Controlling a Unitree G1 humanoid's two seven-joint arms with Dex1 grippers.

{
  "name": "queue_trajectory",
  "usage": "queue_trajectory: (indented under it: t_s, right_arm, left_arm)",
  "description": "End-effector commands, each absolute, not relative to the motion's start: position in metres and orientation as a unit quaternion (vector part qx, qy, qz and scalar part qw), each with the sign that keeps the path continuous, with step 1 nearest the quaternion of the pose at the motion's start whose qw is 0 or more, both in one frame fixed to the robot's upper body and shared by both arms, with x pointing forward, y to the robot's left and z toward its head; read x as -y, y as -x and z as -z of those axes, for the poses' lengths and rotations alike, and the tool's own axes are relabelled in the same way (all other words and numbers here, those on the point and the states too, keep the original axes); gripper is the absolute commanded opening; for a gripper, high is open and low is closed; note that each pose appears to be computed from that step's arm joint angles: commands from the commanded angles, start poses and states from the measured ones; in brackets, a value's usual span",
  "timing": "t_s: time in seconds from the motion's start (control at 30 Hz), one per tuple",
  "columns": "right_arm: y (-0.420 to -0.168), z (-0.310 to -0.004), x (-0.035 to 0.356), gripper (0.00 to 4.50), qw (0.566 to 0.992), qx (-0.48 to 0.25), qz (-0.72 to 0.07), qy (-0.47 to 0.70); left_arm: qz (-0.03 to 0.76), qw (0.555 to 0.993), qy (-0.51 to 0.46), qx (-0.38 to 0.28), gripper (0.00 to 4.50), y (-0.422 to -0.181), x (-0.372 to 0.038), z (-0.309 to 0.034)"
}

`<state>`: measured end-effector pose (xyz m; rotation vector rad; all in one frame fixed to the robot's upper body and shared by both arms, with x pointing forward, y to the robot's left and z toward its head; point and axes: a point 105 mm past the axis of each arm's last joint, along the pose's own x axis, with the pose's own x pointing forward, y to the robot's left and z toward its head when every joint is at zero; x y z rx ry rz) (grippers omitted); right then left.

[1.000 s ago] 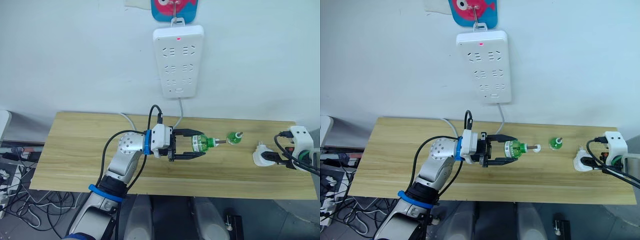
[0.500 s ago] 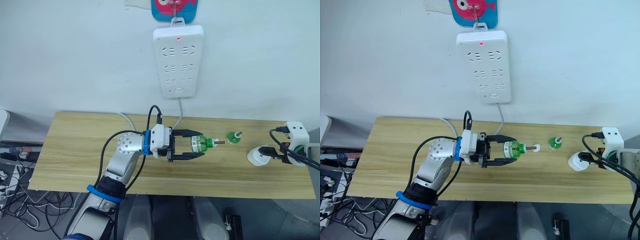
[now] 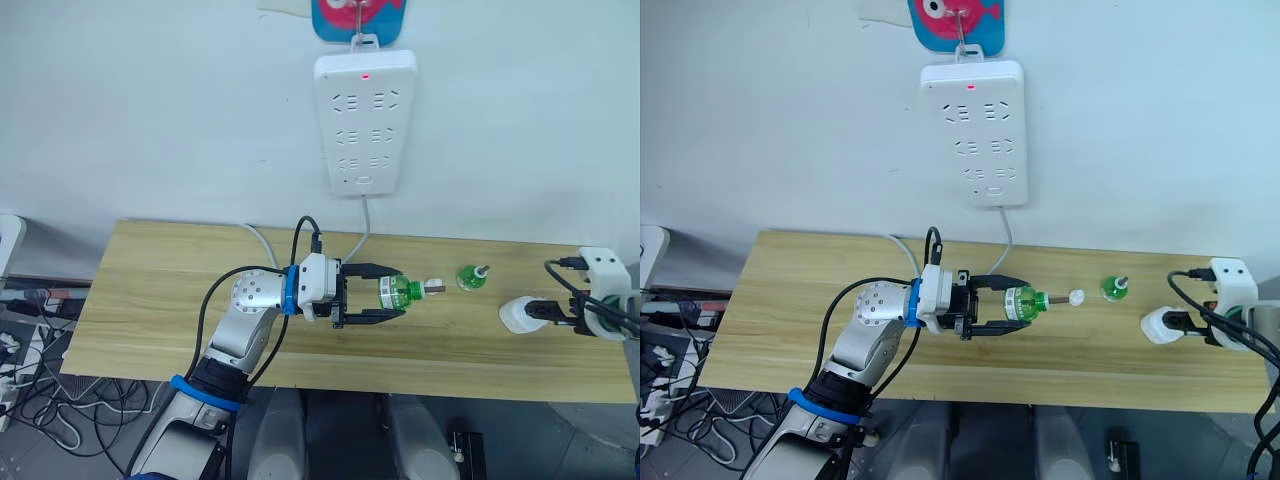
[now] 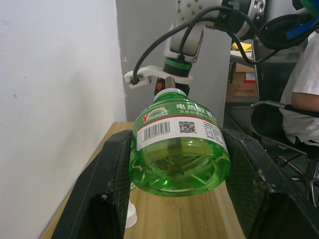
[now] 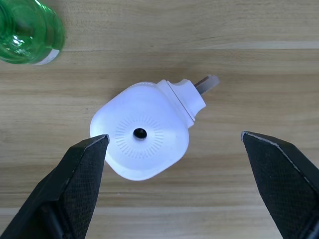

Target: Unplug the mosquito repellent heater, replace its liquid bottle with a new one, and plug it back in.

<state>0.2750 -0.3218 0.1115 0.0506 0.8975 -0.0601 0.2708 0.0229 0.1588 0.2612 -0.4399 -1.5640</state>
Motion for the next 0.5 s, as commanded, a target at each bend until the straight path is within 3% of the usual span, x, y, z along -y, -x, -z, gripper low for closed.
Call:
queue_trajectory:
  t_s: [0.03,0.23,0.33,0.5]
  right_arm:
    - [-0.274,-0.118,0.328,4.46,0.908,-0.411,0.054,-0.061]
    - [-0.273,-0.130,0.334,4.46,0.918,-0.391,0.063,-0.026]
    - [-0.273,-0.138,0.332,3.88,0.926,-0.375,0.038,0.020]
    - [-0.272,-0.139,0.293,2.16,0.928,-0.348,-0.091,0.093]
  left_arm:
    - [0.699,0.669,-0.123,0.220,2.26,-0.264,-0.019,-0.166]
    - [0.702,0.667,-0.123,0.219,2.26,-0.262,-0.021,-0.166]
    - [0.702,0.667,-0.124,0.219,2.26,-0.261,-0.022,-0.166]
    - [0.702,0.666,-0.123,0.220,2.26,-0.259,-0.020,-0.167]
